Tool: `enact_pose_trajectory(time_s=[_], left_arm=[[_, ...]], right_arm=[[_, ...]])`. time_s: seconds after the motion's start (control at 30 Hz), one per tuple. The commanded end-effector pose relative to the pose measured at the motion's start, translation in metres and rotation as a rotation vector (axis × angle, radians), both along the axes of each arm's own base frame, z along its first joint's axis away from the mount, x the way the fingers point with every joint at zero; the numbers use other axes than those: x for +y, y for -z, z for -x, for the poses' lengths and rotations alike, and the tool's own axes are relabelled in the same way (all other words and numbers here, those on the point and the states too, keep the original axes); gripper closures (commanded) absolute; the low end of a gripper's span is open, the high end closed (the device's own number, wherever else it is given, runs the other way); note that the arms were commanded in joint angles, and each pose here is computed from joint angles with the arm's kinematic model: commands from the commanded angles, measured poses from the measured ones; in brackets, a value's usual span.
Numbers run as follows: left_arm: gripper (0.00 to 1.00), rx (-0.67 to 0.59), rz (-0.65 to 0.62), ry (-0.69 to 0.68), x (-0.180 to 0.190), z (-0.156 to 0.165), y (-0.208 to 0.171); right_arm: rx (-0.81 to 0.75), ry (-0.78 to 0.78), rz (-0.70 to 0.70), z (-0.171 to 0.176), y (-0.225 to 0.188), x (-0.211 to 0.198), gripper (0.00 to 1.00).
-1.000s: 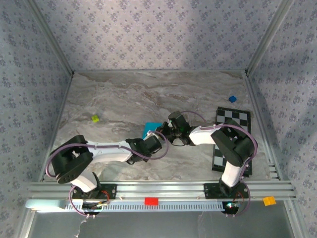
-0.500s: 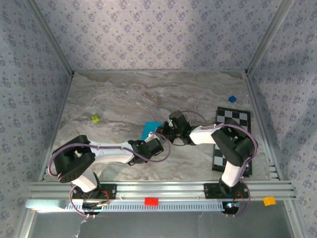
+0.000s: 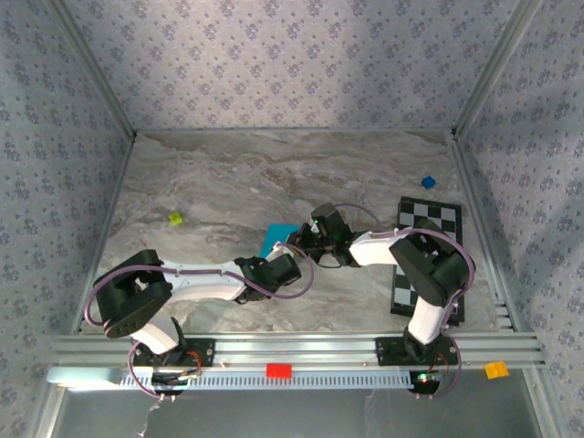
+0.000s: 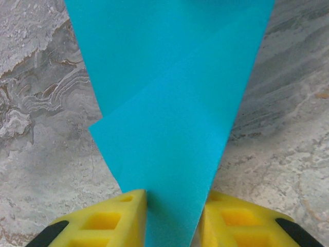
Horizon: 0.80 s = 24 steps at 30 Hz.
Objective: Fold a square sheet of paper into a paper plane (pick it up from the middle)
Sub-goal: Fold the wing for the fifth time at the center of the table.
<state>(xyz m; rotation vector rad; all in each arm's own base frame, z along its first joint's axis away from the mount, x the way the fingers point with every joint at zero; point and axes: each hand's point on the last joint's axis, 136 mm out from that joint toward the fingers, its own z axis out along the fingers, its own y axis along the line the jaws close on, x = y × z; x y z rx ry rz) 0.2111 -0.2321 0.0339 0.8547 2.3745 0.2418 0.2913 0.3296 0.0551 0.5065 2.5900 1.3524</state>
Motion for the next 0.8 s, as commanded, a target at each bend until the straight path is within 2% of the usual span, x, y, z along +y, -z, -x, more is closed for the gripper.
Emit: enact_pose_trajectory(time_s=[0.0,0.43,0.77], left_arm=[[0.65,-0.015,-0.025,0.006,0.0018,-0.0002,0.0000],[0.64,-0.016,-0.027,0.010,-0.0005,-0.0012,0.0034],[0.77,-0.013,-0.034,0.011,0.0010,-0.0007,0.0043]], right_arm=[[-0.010,0.000,-0.021,-0.0042,-0.0144,0.0021,1.00],[-0.008,-0.002,-0.019,-0.0033,-0.0140,0.0024,1.00],[-0.004,0.001,-0.015,-0.0026,-0.0122,0.0011,1.00]])
